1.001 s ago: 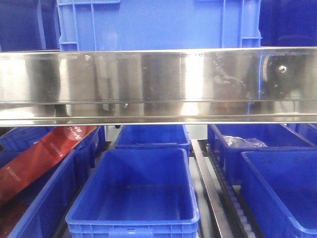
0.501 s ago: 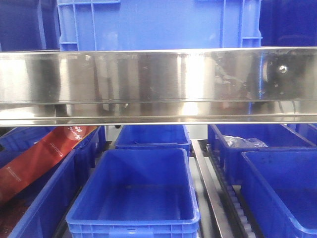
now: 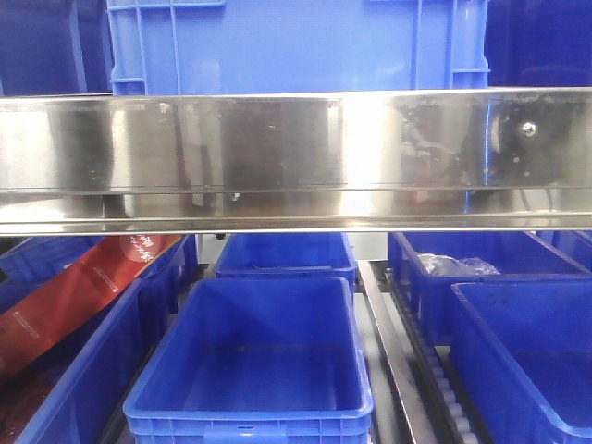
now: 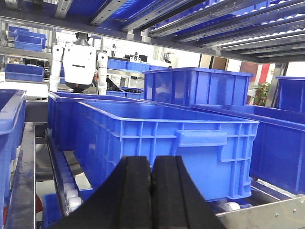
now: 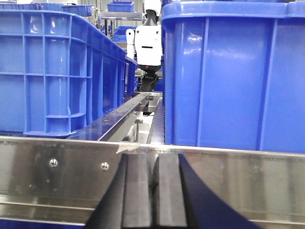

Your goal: Place valve from conveyor to right shelf box

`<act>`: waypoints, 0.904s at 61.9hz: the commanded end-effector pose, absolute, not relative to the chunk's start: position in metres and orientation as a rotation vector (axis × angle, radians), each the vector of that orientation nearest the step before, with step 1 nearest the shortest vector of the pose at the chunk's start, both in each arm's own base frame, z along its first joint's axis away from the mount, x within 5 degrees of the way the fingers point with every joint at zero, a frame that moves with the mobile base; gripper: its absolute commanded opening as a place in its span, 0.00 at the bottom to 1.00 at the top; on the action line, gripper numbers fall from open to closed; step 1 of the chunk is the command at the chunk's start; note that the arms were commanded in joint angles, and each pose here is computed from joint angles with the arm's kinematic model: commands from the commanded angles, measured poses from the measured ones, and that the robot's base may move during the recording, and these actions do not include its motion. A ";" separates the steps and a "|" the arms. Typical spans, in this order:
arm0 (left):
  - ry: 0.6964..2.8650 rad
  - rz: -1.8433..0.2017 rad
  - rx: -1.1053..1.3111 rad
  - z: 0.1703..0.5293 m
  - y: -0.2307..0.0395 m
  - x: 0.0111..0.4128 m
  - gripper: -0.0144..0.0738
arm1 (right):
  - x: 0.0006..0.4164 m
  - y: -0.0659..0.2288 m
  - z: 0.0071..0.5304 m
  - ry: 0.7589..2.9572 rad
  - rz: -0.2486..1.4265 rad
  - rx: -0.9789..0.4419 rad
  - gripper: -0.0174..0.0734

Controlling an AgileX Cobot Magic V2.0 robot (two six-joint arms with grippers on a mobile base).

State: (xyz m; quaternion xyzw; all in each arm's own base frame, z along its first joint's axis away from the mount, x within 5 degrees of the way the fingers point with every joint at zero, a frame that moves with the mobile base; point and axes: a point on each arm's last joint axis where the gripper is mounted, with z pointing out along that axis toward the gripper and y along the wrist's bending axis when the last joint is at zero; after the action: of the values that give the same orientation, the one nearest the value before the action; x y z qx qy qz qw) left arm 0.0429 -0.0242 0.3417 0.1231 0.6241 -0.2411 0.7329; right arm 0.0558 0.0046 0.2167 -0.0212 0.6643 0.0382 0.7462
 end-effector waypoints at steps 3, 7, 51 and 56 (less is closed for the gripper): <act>1.361 -0.491 0.293 0.338 -0.024 0.043 0.04 | 0.055 0.004 0.218 1.430 0.078 -0.039 0.01; 1.380 -0.397 0.334 0.327 -0.024 0.047 0.04 | 0.055 0.004 0.218 1.430 0.078 -0.039 0.01; 1.448 -0.147 0.066 0.219 -0.009 0.062 0.04 | 0.055 0.004 0.218 1.430 0.078 -0.039 0.01; 1.472 -0.140 0.062 0.215 -0.007 0.056 0.04 | 0.055 0.004 0.218 1.430 0.078 -0.039 0.01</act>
State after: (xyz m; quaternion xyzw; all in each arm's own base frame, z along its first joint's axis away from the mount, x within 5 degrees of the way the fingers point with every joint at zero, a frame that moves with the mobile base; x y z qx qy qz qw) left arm 0.0614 -0.0086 0.2182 0.0343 0.6648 -0.0635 0.7435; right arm 0.0558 0.0046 0.2167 -0.0212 0.6643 0.0382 0.7462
